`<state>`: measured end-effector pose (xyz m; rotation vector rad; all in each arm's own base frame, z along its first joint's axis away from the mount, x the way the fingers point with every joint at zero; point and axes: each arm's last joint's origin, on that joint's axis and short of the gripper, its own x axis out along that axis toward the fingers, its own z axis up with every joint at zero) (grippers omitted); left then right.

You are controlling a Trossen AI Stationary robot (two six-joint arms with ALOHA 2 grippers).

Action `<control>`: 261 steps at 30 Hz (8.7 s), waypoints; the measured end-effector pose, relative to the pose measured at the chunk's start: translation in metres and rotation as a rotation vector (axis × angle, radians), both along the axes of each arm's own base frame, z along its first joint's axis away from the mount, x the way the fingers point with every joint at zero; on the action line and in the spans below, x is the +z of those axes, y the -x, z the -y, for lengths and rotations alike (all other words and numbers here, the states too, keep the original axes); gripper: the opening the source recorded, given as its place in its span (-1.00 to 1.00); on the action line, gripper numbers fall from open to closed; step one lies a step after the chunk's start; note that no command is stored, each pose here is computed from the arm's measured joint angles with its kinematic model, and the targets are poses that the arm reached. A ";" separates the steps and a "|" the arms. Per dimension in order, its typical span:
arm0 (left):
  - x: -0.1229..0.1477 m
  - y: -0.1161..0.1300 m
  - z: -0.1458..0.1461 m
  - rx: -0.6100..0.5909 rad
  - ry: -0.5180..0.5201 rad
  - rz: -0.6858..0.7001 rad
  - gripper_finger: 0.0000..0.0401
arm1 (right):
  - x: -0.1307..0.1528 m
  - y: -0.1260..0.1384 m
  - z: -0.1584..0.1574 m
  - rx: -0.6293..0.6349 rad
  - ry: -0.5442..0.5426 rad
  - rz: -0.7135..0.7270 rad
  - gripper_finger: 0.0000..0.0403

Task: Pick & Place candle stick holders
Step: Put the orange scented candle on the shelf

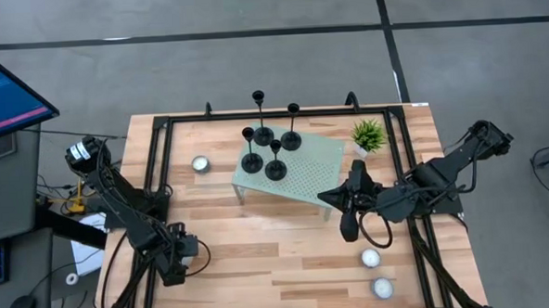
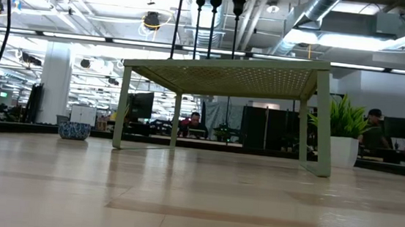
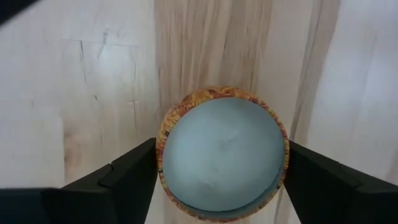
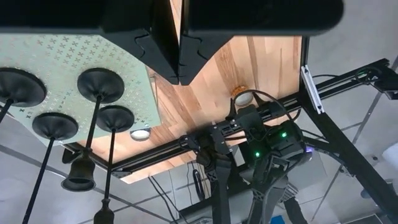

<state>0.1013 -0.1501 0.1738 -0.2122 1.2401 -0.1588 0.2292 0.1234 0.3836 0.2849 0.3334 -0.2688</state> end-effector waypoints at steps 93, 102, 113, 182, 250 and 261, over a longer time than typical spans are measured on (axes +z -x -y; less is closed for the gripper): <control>0.179 -0.273 -0.046 1.225 0.415 1.165 0.51 | 0.012 0.110 0.000 0.214 -0.174 -0.149 -1.00; 0.174 -0.272 -0.045 1.236 0.413 1.125 0.51 | 0.007 0.100 -0.005 0.192 -0.145 -0.161 -1.00; 0.167 -0.269 -0.038 1.156 0.284 1.065 0.51 | -0.014 0.065 -0.012 0.169 0.100 -0.284 -0.96; 0.167 -0.268 -0.037 0.789 -0.091 1.045 0.51 | -0.048 -0.045 0.091 0.031 -0.507 -0.442 0.58; 0.168 -0.264 -0.024 0.756 -0.080 1.059 0.59 | -0.053 -0.044 0.103 0.084 -0.543 -0.492 -0.29; 0.167 -0.257 -0.007 0.695 -0.057 1.041 0.59 | -0.031 -0.013 0.119 0.027 -0.541 -0.427 -0.29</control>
